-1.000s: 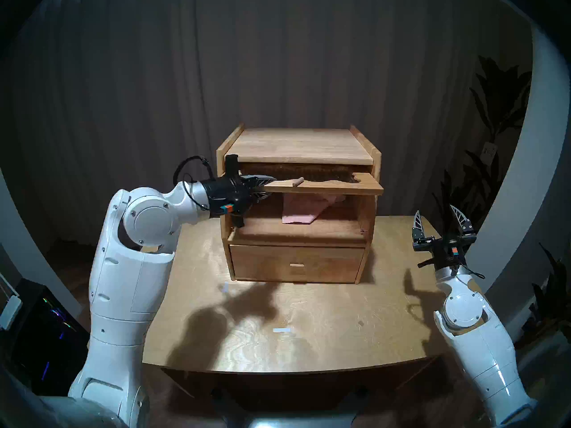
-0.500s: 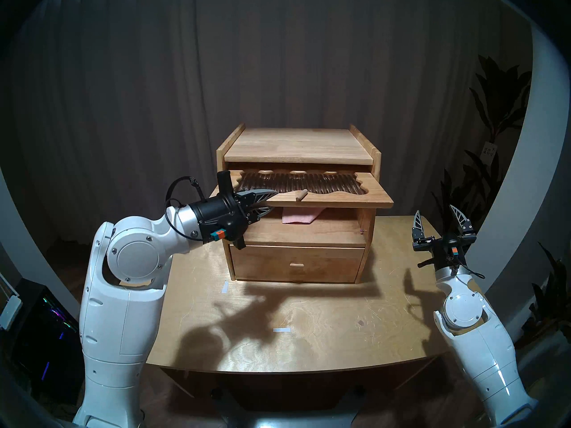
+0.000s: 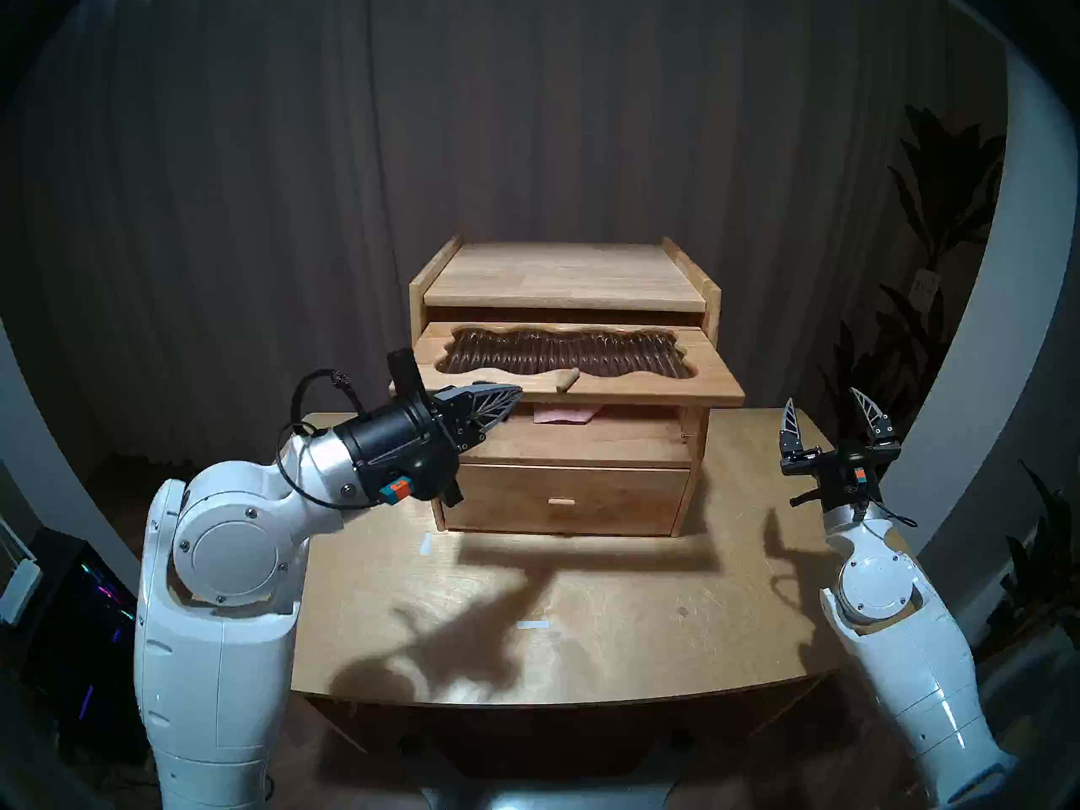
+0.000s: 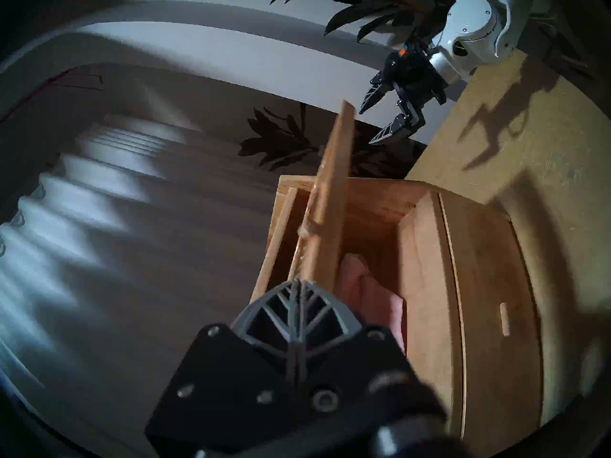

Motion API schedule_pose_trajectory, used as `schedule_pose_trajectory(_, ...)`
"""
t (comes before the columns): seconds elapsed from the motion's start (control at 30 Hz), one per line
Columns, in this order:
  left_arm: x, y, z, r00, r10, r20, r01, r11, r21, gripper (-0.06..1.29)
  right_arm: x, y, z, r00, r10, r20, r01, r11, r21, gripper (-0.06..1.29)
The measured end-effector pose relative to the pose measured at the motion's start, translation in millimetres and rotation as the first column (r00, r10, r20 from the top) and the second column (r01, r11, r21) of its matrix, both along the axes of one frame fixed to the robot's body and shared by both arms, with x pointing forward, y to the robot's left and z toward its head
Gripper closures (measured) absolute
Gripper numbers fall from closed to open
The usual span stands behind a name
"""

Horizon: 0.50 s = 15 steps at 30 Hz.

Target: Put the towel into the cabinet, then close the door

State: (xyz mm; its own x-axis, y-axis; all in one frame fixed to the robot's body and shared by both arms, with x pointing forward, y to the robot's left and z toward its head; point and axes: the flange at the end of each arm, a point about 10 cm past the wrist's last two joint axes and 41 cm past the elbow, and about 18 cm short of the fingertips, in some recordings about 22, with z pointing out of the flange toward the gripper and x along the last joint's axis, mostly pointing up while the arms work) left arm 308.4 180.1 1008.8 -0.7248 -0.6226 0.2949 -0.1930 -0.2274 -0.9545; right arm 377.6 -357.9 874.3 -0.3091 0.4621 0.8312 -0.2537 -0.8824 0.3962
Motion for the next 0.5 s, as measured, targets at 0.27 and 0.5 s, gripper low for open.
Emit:
schedule_pose_trajectory(0.27, -20.3, 16.9, -0.1, 0.990, 0.135, -0.029, -0.135, 0.991, -0.005, 1.26, 0.0, 0.0, 0.2, 1.000, 0.001, 0.001, -0.001, 1.000, 0.000, -0.02)
schedule_pose_trajectory(0.5, -29.9, 41.9, -13.1, 0.954, 0.251, -0.163, -0.273, 0.953, -0.134, 1.26, 0.0, 0.0, 0.4, 1.000, 0.001, 0.002, -0.001, 1.000, 0.000, -0.02)
